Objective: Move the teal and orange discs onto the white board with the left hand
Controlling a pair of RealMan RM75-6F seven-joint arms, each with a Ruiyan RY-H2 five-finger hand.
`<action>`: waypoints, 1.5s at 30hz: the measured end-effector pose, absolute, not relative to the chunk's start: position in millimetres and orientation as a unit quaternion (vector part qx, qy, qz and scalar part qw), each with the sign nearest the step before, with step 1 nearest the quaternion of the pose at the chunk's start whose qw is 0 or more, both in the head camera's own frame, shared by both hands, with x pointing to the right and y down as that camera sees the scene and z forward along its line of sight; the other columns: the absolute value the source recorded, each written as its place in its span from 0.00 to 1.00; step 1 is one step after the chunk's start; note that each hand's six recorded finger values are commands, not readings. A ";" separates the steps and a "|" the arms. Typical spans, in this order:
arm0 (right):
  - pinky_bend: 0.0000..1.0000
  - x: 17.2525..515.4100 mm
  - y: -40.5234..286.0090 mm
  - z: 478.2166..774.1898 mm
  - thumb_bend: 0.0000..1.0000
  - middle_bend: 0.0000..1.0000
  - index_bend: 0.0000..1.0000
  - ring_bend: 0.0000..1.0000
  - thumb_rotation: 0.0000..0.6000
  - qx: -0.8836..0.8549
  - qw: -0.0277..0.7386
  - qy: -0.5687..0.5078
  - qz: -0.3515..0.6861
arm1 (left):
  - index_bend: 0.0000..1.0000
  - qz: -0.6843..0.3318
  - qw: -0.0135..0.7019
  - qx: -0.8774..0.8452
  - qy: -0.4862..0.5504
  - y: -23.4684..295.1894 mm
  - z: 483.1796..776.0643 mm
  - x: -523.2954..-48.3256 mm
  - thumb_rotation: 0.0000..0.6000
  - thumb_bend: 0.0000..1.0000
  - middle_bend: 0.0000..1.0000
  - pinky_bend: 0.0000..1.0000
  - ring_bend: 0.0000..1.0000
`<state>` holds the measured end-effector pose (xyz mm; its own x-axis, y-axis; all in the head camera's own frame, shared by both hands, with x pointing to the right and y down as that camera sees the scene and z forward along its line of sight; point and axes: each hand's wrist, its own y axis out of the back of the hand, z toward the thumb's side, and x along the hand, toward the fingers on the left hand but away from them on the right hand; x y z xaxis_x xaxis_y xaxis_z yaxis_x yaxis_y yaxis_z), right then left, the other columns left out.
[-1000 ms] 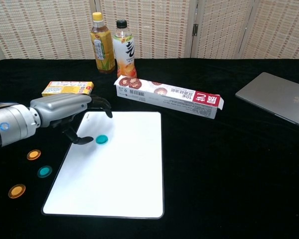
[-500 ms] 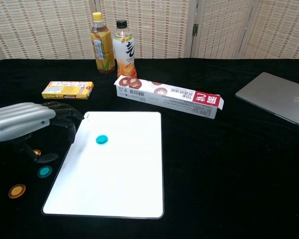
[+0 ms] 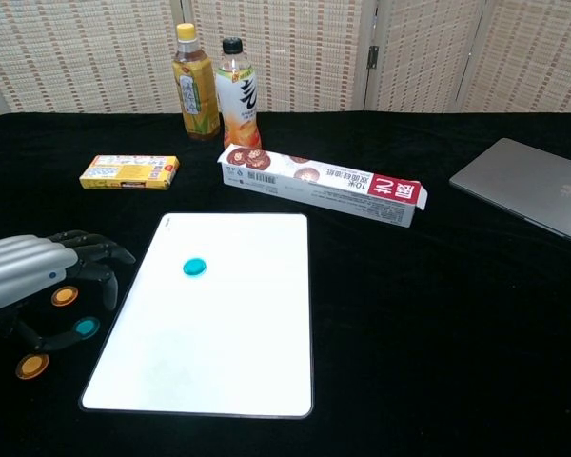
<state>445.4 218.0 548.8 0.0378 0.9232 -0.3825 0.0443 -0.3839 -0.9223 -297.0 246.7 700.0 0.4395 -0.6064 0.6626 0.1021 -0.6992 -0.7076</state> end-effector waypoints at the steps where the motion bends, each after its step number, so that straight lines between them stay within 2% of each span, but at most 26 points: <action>1: 0.00 445.4 218.1 548.9 0.48 0.00 0.00 0.00 1.00 -0.608 0.387 -0.398 0.568 | 0.43 -0.505 0.351 -0.771 0.164 247.4 700.8 -297.8 1.00 0.39 0.15 0.00 0.04; 23: 0.00 446.7 222.1 544.9 0.48 0.00 0.00 0.00 1.00 -0.603 0.387 -0.401 0.570 | 0.43 -0.522 0.337 -0.765 0.168 255.2 717.0 -306.3 1.00 0.39 0.15 0.00 0.04; 35: 0.00 446.5 223.5 543.6 0.48 0.00 0.00 0.00 1.00 -0.602 0.388 -0.401 0.570 | 0.53 -0.520 0.333 -0.767 0.173 255.2 721.0 -306.9 1.00 0.40 0.15 0.00 0.05; 45: 0.00 446.4 222.7 542.6 0.48 0.00 0.00 0.00 1.00 -0.602 0.391 -0.402 0.569 | 0.53 -0.510 0.351 -0.763 0.182 237.1 710.4 -305.4 1.00 0.40 0.15 0.00 0.05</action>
<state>446.4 222.7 542.6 0.0290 0.9282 -0.3711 0.0389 -0.3720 -0.9274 -305.4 237.1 710.4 0.4129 -0.6368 0.6512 0.0806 -0.6866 -0.7225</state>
